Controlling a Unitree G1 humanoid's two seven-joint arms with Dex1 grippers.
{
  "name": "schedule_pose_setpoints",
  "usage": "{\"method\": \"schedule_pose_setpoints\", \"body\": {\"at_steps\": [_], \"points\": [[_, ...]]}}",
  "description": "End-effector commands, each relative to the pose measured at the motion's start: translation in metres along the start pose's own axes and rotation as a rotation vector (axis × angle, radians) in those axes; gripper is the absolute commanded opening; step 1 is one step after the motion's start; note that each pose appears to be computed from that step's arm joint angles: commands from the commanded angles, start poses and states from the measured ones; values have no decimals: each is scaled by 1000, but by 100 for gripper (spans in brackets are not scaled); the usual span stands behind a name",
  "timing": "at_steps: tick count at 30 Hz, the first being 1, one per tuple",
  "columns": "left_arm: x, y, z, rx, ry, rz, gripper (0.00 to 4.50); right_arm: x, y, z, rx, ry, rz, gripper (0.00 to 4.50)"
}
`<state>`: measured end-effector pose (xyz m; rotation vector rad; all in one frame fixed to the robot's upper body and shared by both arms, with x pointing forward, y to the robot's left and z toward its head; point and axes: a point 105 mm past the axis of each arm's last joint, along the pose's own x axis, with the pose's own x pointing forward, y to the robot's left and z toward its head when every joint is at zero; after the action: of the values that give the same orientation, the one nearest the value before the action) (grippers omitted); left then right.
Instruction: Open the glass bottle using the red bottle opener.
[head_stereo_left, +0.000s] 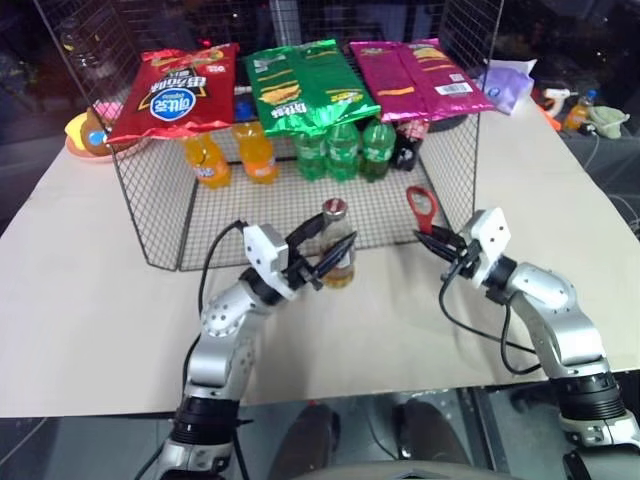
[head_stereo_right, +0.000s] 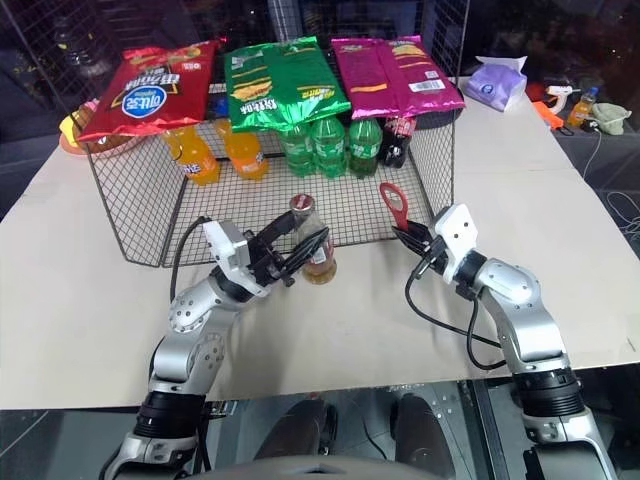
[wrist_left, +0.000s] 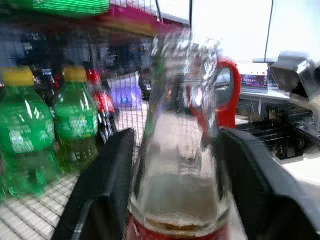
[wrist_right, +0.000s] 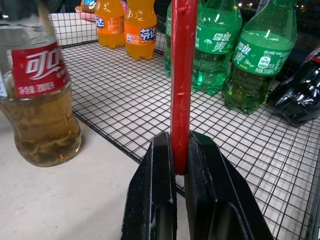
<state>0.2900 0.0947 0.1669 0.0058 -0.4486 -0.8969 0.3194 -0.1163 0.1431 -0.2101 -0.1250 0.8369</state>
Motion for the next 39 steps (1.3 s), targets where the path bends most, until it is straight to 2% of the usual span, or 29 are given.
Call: {"method": "schedule_pose_setpoints", "body": {"at_steps": [1, 13, 18, 24, 32, 39], "points": [[-1, -2, -4, 5, 18, -9, 145, 0, -5, 16, -44, -48, -11, 0], [-5, -2, -5, 8, 33, -5, 145, 12, 3, 30, -117, -75, 27, 0], [-5, -4, -5, -5, 32, -9, 145, 32, 7, 47, -294, -111, 20, 0], [-4, -4, -5, -5, 33, -1, 145, 52, 29, 60, -442, -206, 23, 0], [-7, -3, -5, -1, 38, 13, 145, 57, 50, 56, -566, -244, 65, 0], [-6, -4, -5, -4, 37, 9, 145, 62, 45, 48, -624, -225, 44, 0]]}}
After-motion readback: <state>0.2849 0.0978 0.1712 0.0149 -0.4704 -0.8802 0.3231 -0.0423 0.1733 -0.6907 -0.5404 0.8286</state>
